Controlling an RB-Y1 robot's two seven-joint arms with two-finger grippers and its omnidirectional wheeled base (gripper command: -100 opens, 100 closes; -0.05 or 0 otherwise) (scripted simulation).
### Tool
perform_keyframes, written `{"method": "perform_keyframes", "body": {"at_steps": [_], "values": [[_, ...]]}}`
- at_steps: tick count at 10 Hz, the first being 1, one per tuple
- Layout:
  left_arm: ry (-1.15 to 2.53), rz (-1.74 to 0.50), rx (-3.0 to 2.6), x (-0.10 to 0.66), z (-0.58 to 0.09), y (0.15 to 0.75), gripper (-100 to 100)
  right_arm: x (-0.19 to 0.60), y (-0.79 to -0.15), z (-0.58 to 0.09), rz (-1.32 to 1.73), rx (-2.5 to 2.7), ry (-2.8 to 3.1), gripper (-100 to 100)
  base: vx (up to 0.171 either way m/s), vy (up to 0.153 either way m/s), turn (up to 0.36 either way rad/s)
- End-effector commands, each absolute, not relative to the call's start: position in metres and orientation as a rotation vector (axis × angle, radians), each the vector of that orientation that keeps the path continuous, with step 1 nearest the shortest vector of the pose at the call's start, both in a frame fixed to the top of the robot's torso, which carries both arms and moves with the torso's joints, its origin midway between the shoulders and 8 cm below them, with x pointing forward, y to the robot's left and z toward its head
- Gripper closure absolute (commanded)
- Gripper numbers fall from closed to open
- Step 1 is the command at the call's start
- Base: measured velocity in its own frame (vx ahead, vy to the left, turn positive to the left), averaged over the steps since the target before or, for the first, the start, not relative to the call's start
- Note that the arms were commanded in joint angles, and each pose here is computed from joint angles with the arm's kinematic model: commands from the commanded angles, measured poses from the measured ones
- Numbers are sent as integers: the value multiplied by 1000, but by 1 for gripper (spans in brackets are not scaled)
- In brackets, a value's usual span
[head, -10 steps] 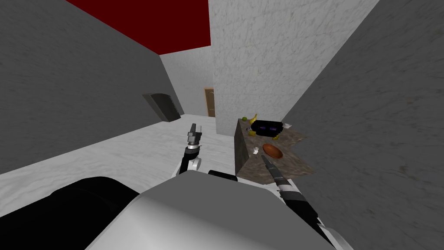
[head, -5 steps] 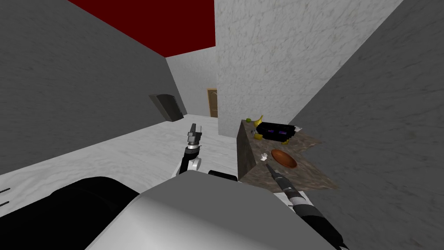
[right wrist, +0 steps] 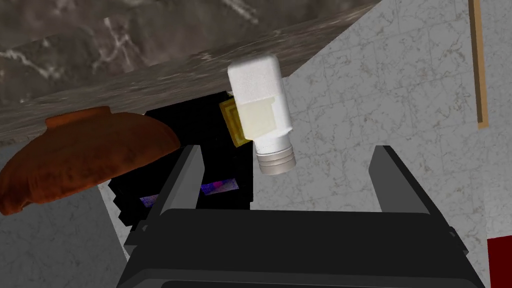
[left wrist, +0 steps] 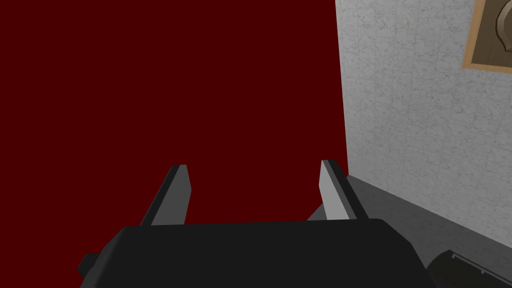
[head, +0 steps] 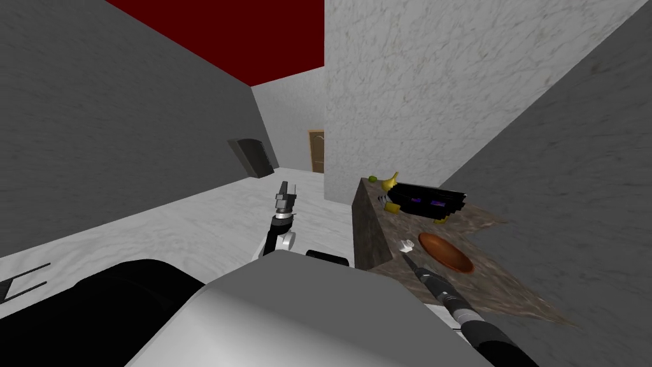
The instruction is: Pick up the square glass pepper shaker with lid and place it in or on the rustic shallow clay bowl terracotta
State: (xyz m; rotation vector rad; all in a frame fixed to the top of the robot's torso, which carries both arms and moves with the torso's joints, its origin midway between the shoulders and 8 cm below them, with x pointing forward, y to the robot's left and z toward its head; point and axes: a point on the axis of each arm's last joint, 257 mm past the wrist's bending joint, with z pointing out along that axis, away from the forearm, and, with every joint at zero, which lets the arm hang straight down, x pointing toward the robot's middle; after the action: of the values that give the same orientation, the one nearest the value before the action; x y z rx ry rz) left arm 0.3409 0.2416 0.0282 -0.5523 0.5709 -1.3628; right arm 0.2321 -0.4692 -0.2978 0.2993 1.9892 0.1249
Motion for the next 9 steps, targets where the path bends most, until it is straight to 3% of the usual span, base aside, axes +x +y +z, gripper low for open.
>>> {"method": "perform_keyframes", "body": {"at_steps": [1,9], "values": [[571,-1363,-552,341,28,242,0,225,-477,-296,89,275,2013,-100,84,57,20],[571,-1363,-552,341,28,242,0,184,-546,-302,-184,72,2181,-100,86,57,64]]}}
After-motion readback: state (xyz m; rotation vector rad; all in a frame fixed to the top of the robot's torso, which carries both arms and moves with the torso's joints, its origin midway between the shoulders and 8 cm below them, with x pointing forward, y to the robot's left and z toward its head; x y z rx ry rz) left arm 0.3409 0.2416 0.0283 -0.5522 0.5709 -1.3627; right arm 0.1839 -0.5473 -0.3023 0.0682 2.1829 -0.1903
